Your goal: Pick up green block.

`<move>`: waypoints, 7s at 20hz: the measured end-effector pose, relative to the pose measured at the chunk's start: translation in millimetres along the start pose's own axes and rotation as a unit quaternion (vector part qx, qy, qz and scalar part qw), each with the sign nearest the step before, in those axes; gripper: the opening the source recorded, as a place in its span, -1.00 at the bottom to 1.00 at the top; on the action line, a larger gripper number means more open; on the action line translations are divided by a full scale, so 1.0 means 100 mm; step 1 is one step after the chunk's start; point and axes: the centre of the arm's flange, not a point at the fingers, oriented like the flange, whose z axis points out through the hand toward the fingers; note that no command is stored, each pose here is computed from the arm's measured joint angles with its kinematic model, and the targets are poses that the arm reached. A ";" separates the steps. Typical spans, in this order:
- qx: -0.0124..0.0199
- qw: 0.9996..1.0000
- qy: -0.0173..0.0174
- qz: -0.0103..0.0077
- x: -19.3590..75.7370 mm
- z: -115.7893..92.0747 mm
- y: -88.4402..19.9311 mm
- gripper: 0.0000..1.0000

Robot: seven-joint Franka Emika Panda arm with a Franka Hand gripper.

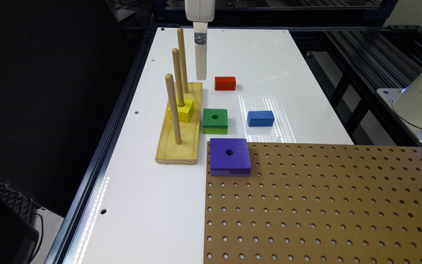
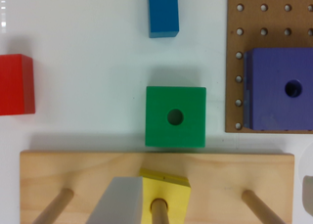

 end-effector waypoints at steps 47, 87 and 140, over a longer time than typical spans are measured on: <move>-0.010 1.000 -0.006 0.006 -0.167 0.50 0.54 1.00; -0.016 1.000 -0.014 0.000 -0.299 0.95 0.61 1.00; 0.001 1.000 -0.003 -0.005 -0.458 1.32 0.67 1.00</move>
